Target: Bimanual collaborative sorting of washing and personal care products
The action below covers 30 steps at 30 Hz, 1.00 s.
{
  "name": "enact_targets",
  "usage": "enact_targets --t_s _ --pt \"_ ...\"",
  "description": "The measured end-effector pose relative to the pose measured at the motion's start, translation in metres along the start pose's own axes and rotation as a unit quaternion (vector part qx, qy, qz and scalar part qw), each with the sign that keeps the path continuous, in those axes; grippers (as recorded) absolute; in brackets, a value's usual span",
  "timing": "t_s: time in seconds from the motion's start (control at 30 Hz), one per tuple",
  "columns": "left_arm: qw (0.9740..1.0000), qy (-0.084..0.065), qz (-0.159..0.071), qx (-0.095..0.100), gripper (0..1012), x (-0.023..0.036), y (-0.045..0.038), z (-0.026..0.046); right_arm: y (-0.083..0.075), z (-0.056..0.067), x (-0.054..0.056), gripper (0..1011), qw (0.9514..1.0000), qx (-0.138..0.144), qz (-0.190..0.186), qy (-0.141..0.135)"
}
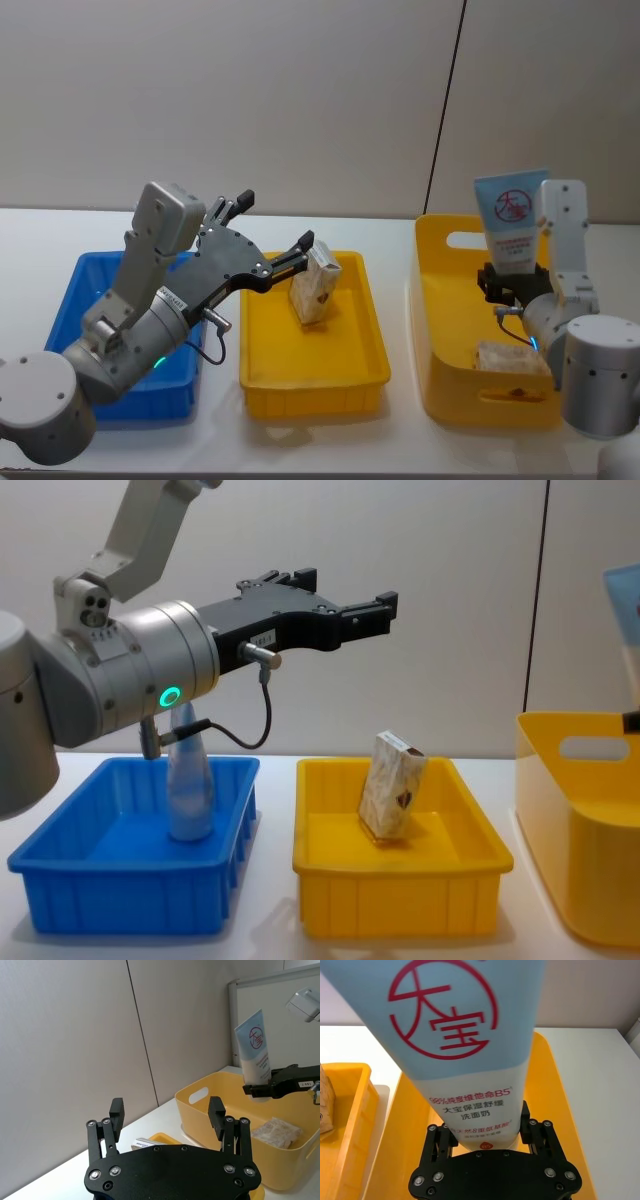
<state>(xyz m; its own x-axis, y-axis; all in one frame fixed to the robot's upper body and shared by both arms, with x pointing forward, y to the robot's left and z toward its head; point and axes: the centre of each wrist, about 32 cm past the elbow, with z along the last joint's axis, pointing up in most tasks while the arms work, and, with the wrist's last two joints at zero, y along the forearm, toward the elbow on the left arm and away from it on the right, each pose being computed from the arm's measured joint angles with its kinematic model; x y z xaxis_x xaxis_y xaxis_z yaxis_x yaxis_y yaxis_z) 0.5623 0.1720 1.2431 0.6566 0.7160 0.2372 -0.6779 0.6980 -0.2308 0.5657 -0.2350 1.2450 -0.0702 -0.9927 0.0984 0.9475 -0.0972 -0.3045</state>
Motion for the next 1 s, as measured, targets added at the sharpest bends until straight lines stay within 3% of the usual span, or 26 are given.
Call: enact_targets --t_s 0.47,1.0 --pt "1.0 0.0 0.0 0.0 1001 0.0 0.0 0.0 -0.005 0.0031 -0.0002 1003 1.0 0.0 0.003 -0.008" --pt "1.0 0.0 0.0 0.0 1001 0.0 0.0 0.0 -0.0082 0.0038 0.0 1004 0.9998 0.012 0.007 -0.013"
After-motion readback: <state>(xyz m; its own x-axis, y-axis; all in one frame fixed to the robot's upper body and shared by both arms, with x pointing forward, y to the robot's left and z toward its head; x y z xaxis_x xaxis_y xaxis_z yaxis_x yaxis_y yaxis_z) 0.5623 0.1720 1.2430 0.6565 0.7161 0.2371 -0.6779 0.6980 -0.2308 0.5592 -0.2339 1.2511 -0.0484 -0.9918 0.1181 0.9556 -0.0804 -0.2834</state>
